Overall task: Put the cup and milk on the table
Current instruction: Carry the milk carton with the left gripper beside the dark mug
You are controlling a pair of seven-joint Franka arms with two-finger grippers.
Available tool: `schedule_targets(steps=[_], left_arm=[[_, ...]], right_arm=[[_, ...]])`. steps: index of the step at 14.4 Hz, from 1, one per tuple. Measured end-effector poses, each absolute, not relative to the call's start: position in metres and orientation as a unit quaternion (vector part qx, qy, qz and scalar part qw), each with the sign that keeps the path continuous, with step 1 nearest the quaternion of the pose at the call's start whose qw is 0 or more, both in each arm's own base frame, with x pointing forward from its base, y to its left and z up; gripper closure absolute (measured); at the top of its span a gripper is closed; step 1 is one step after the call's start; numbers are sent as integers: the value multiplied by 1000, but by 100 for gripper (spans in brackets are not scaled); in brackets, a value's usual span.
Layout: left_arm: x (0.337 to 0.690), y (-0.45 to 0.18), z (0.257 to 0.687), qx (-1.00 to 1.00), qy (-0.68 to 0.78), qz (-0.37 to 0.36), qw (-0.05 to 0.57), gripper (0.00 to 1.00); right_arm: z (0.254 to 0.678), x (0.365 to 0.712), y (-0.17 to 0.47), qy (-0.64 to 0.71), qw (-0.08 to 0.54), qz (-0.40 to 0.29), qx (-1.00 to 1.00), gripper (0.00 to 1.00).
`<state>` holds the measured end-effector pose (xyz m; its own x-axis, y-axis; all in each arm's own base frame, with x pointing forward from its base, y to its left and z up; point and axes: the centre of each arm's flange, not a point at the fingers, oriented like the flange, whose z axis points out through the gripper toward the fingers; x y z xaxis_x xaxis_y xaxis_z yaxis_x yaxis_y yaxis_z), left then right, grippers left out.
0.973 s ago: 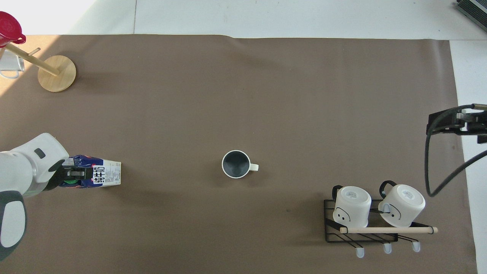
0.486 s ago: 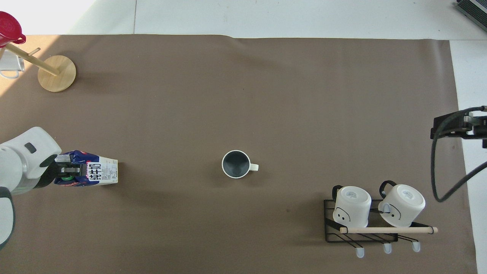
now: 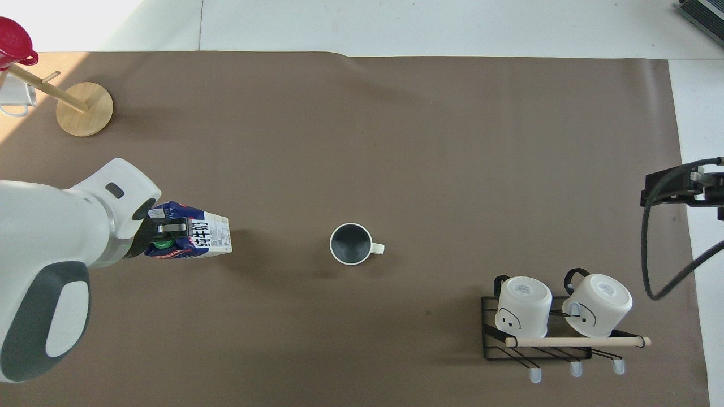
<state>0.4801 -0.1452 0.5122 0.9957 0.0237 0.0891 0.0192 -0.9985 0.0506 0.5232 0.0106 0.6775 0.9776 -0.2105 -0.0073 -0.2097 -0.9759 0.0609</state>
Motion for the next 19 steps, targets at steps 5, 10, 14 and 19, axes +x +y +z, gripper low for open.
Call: schedule_targets(steps=[5, 10, 14, 19], left_arm=[[456, -229, 518, 998, 18, 43, 39, 54], [451, -266, 493, 999, 12, 32, 41, 55], [461, -267, 466, 999, 16, 22, 39, 56], [461, -267, 459, 999, 18, 18, 37, 57]], right_arm=[[678, 523, 11, -106, 30, -7, 994, 0], [678, 523, 11, -106, 30, -7, 994, 0], [678, 523, 11, -106, 30, -7, 994, 0], [678, 523, 11, -106, 30, -7, 994, 0]])
